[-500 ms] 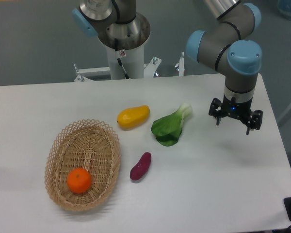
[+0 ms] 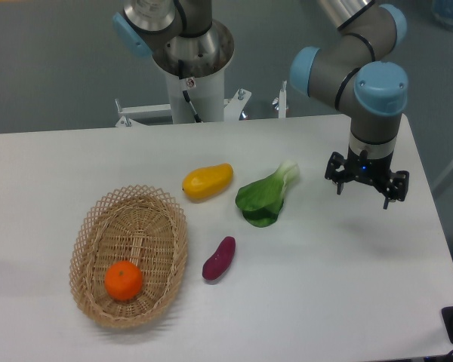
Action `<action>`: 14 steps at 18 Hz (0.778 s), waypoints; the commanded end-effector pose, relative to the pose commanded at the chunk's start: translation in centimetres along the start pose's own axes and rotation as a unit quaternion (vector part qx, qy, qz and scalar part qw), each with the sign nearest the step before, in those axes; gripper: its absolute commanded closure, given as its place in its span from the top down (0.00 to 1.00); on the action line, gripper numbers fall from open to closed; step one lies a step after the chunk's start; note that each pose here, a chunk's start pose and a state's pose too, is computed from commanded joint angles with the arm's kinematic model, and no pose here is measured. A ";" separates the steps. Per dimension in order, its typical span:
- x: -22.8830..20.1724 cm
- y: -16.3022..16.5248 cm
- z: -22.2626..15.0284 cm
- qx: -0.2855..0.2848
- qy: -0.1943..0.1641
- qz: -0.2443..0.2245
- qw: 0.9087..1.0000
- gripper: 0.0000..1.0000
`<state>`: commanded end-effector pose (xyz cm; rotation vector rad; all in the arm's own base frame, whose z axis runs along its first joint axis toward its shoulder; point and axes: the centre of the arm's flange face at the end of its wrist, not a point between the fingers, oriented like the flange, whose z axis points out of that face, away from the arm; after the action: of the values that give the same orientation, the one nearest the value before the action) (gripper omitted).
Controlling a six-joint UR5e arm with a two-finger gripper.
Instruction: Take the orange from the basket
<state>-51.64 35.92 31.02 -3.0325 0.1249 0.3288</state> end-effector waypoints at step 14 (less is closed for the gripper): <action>6.7 -8.5 0.0 0.044 0.030 -0.072 0.996 1.00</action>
<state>-44.38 43.91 30.27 -2.9442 -0.0744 0.2154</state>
